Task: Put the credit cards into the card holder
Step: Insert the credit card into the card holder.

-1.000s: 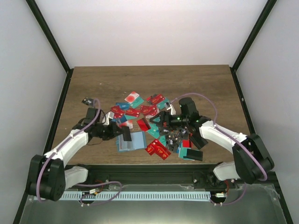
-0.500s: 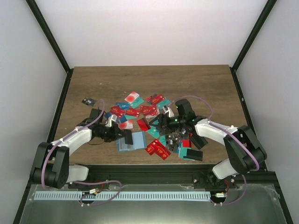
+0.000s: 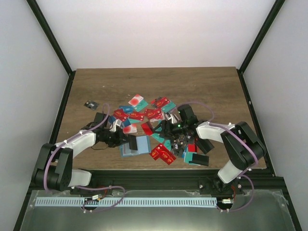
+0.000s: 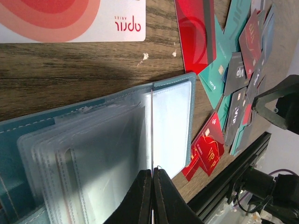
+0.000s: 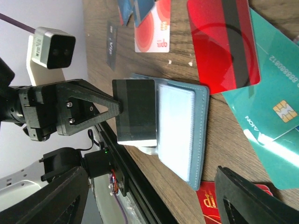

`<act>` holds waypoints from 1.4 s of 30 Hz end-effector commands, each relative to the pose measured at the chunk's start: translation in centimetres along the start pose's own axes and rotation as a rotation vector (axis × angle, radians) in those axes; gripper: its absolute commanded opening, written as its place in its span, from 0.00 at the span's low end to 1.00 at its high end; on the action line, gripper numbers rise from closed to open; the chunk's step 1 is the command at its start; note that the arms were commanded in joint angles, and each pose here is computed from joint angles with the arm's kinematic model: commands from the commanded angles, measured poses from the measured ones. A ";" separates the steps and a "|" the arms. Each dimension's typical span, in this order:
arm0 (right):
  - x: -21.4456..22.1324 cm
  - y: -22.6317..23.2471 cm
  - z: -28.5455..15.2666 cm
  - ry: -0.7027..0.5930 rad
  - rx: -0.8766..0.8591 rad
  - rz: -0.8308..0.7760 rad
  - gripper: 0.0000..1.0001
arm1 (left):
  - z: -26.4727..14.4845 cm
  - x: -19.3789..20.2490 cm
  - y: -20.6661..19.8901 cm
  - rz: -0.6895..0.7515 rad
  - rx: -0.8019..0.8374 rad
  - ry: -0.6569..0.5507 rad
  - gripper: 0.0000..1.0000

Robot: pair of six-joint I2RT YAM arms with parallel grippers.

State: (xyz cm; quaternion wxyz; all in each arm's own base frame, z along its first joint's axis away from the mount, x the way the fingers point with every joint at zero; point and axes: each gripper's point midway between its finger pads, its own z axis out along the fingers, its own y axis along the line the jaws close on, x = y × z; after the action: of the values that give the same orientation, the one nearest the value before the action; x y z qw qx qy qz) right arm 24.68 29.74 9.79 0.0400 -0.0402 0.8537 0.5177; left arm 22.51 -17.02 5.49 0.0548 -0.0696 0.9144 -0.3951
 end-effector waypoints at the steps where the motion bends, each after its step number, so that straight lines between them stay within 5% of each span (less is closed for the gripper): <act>1: -0.3 1.1 0.8 0.021 -0.033 -0.050 0.75 | 0.6 0.0 -0.1 0.014 0.009 0.006 0.04; 42: 1.3 -1.6 6.2 0.165 0.010 -0.008 0.56 | 1.7 1.0 0.6 0.047 -0.061 0.049 0.04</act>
State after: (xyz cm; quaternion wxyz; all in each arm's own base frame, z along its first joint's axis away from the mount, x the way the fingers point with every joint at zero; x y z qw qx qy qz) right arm 23.34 33.48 4.67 -0.0356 -0.0671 0.8639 0.4978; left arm 21.56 -17.82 3.99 0.0357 -0.0522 0.9261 -0.3720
